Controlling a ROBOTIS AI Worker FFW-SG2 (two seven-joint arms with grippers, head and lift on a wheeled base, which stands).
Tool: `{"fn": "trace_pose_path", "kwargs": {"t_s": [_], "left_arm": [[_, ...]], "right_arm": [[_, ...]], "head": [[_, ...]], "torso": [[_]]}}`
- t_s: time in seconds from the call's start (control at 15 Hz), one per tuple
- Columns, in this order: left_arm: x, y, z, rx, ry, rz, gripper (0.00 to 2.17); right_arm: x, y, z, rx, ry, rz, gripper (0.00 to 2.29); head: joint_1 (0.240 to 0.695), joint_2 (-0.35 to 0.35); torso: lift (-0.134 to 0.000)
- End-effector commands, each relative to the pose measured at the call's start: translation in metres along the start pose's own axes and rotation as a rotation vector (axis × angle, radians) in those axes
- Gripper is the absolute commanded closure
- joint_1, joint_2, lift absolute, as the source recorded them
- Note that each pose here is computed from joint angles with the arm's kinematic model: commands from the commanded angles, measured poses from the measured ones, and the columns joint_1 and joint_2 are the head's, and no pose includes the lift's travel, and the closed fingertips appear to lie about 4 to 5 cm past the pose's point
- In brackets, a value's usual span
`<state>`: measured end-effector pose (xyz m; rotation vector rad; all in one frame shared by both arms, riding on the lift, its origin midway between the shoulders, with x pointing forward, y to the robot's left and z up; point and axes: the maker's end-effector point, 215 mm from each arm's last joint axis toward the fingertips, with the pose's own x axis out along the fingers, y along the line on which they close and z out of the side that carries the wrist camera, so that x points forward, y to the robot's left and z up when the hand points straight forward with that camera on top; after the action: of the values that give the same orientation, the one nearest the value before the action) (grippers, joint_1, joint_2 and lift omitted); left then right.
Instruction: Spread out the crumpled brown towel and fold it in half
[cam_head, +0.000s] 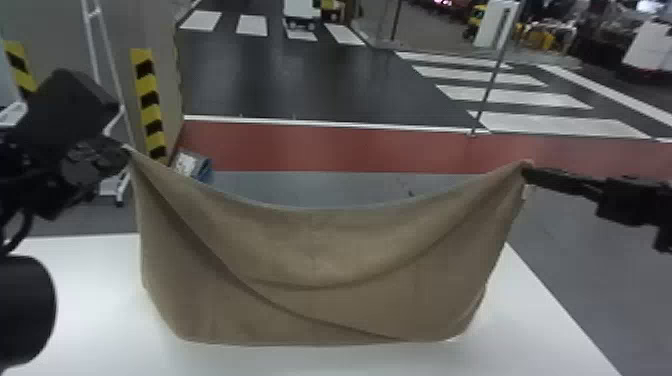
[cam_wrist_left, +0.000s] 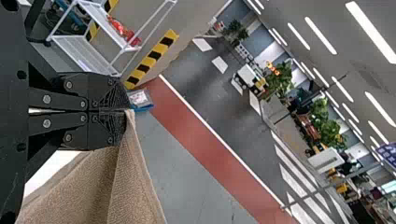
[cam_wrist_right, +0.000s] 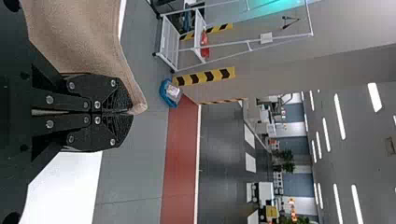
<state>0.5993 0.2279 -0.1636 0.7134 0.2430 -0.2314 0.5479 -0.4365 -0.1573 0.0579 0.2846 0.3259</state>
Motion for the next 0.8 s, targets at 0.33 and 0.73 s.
{"fn": "trace_pose_path", "kwargs": {"t_s": [0.33, 0.73], "left_arm": [[0.028, 0.086, 0.026, -0.097, -0.021, 0.115, 1.18], [-0.061, -0.017, -0.135, 0.109, 0.138, 0.022, 1.18]], "right_arm": [[0.021, -0.036, 0.081, 0.092, -0.059, -0.057, 2.26], [-0.067, 0.021, -0.093, -0.102, 0.061, 0.049, 2.27]], "head": [[0.328, -0.178], [0.512, -0.145]], "torso": [[-0.124], [-0.124]]}}
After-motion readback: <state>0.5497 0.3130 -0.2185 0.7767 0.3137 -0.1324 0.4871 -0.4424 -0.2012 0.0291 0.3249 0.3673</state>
